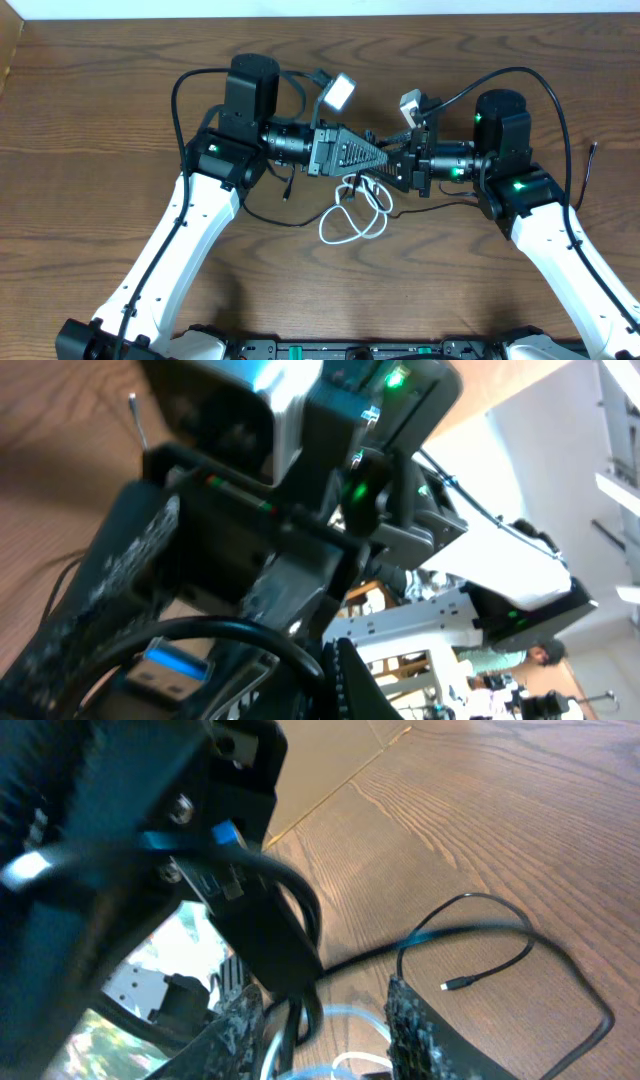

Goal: Untangle cables

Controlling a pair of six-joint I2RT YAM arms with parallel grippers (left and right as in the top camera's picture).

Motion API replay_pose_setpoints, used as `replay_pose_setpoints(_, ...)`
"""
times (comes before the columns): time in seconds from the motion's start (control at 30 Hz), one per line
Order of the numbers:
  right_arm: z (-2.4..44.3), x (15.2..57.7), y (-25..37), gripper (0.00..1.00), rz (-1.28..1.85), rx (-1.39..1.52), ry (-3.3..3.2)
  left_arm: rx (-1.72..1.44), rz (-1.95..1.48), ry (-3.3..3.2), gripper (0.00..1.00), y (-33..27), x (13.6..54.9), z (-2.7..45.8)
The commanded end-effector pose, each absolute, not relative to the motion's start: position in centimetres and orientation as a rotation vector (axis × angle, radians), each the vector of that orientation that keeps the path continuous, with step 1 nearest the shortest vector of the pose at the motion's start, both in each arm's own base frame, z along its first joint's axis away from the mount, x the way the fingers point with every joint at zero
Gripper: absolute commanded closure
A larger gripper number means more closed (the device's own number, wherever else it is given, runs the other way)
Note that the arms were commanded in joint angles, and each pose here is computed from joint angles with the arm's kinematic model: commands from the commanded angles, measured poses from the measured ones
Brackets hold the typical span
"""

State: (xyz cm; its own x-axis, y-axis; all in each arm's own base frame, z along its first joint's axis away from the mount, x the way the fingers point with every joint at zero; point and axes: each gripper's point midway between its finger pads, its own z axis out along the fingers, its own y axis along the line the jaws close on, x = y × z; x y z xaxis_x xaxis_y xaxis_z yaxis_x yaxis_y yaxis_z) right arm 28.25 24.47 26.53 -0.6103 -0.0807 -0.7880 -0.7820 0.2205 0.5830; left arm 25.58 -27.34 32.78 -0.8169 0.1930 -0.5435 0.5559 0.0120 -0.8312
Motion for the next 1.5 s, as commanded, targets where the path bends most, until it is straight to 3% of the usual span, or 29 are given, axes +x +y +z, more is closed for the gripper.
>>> replay_pose_setpoints(0.0, 26.9, 27.9, 24.8, 0.71, 1.462, -0.808, 1.863, 0.777, -1.969, 2.008, 0.93, -27.3, 24.8, 34.4)
replay_pose_setpoints(0.1, 26.9, 27.9, 24.8, 0.98, 1.462, -0.808, 1.863, 0.782, -1.965, 2.000, 0.93, -27.3, 24.8, 34.4)
replay_pose_setpoints(0.4, 25.7, 29.4, 24.2, 0.99, 1.393, -0.668, 1.975, 0.786, -1.970, 1.999, 0.92, -27.3, 24.7, 34.5)
replay_pose_setpoints(0.57, 27.0, 27.0, 25.1, 0.65, 1.538, -0.801, 1.890, 0.796, -1.945, 1.985, 0.92, -27.3, 24.9, 34.4)
replay_pose_setpoints(0.63, 27.7, 26.0, 25.4, 0.58, 1.581, -0.877, 1.827, 0.786, -1.933, 1.990, 0.93, -27.4, 25.1, 34.3)
replay_pose_setpoints(0.93, 28.5, 25.3, 25.6, 0.53, 1.610, -0.935, 1.763, 0.744, -1.922, 2.018, 0.92, -27.4, 25.5, 34.1)
replay_pose_setpoints(1.07, 28.7, 26.4, 25.6, 0.64, 1.543, -0.916, 1.749, 0.676, -1.986, 2.083, 0.92, -27.6, 25.2, 34.2)
replay_pose_setpoints(1.23, 28.0, 28.5, 25.4, 0.98, 1.422, -0.824, 1.799, 0.727, -2.057, 2.067, 0.92, -28.5, 24.0, 35.4)
replay_pose_setpoints(1.47, 23.9, 31.1, 23.7, 0.99, 1.262, -0.533, 2.082, 0.740, -2.041, 2.042, 0.93, -28.3, 24.3, 35.6)
